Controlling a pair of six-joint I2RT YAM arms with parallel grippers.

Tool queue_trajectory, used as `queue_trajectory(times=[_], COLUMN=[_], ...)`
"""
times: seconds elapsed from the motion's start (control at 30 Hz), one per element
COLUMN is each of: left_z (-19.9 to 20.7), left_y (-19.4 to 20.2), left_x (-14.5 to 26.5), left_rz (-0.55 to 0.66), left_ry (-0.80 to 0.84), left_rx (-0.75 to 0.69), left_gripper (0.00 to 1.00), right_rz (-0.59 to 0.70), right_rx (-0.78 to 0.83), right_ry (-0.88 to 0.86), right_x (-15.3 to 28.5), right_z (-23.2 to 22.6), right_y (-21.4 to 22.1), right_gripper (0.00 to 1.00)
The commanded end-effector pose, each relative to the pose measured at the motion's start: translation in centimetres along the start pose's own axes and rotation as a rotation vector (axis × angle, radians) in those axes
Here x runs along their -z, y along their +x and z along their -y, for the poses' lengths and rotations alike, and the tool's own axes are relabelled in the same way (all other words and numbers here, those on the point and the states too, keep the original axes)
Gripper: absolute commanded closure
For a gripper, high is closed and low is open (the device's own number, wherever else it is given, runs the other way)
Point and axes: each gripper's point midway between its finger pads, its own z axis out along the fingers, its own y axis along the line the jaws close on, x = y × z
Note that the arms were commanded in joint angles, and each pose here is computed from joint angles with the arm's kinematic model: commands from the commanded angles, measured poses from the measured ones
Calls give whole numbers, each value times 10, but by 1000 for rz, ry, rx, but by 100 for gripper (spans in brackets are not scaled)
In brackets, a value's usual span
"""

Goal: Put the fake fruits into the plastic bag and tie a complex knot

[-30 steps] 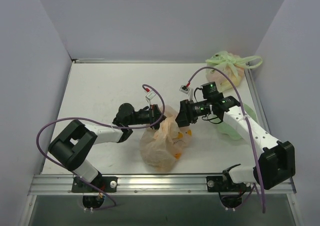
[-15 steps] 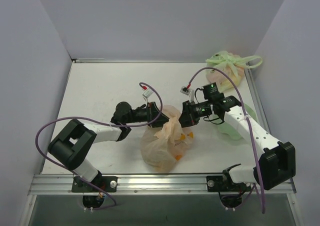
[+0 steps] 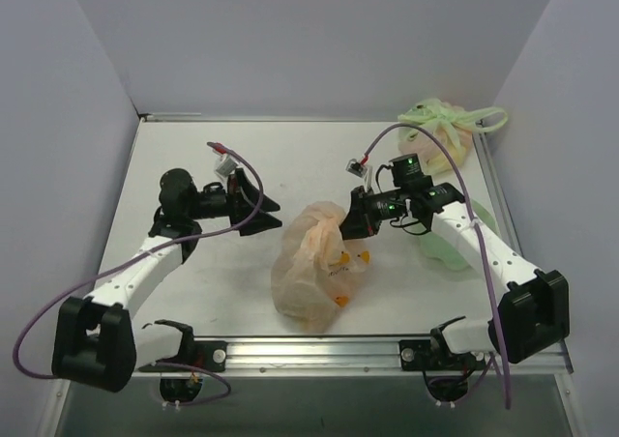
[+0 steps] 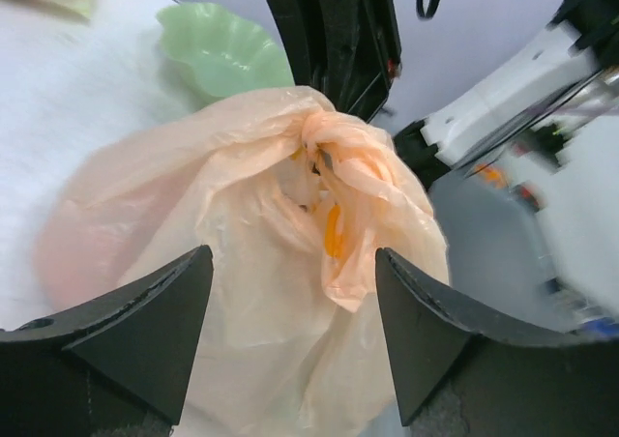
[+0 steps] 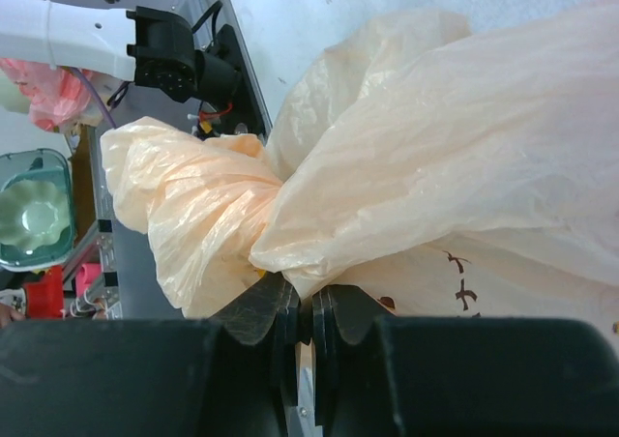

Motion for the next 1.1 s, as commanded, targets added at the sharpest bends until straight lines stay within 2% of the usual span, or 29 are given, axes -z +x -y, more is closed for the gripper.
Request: queue_trajectory(times=[0.0, 0.07, 0.2, 0.3, 0.57, 0.73, 0.8, 0.83, 0.87, 0.9, 0.93, 0.97, 1.0, 1.07], left_z=[11, 20, 24, 25, 21, 25, 25, 26, 28, 29, 29, 27, 29, 27], left_y=[35, 55, 71, 82, 70, 49, 42, 38, 35, 35, 34, 39, 38, 47], left_x=[20, 18, 12, 1, -32, -54, -62, -63, -65, -65, -64, -61, -57, -45], left_rz=[-225, -316, -373, -408, -359, -259, -224, -213, -197, -196, -198, -217, -218, -265], left_ry=[3, 6, -29, -26, -54, -70, -73, -79, -77, -77, -80, -87, -92, -115], left_rx=[-237, -327, -539, -639, -723, -659, -619, -605, -584, -586, -587, -582, -590, -584], left_gripper=[23, 23, 22, 22, 24, 30, 37, 47, 52, 61, 80, 92, 100, 100], right_rz=[50, 48, 25, 13, -16, -26, -33, -35, -36, -37, -35, -33, -31, -17], right_rx=[160, 187, 234, 251, 284, 277, 274, 271, 273, 272, 275, 277, 275, 287], right_ry=[-99, -105, -127, -126, -134, -106, -107, -102, -102, -98, -90, -87, -82, -66], right_x=[-4, -8, -17, -22, -28, -31, -32, -33, -33, -32, -31, -30, -28, -22], right_z=[-18, -18, -18, -17, -23, -19, -18, -18, -17, -17, -15, -14, -12, -6], right_y=[-30, -35, -34, -32, -24, -21, -18, -17, -16, -15, -16, -16, -16, -19], right_gripper=[100, 100, 100, 100, 100, 100, 100, 100, 100, 100, 100, 100, 100, 100])
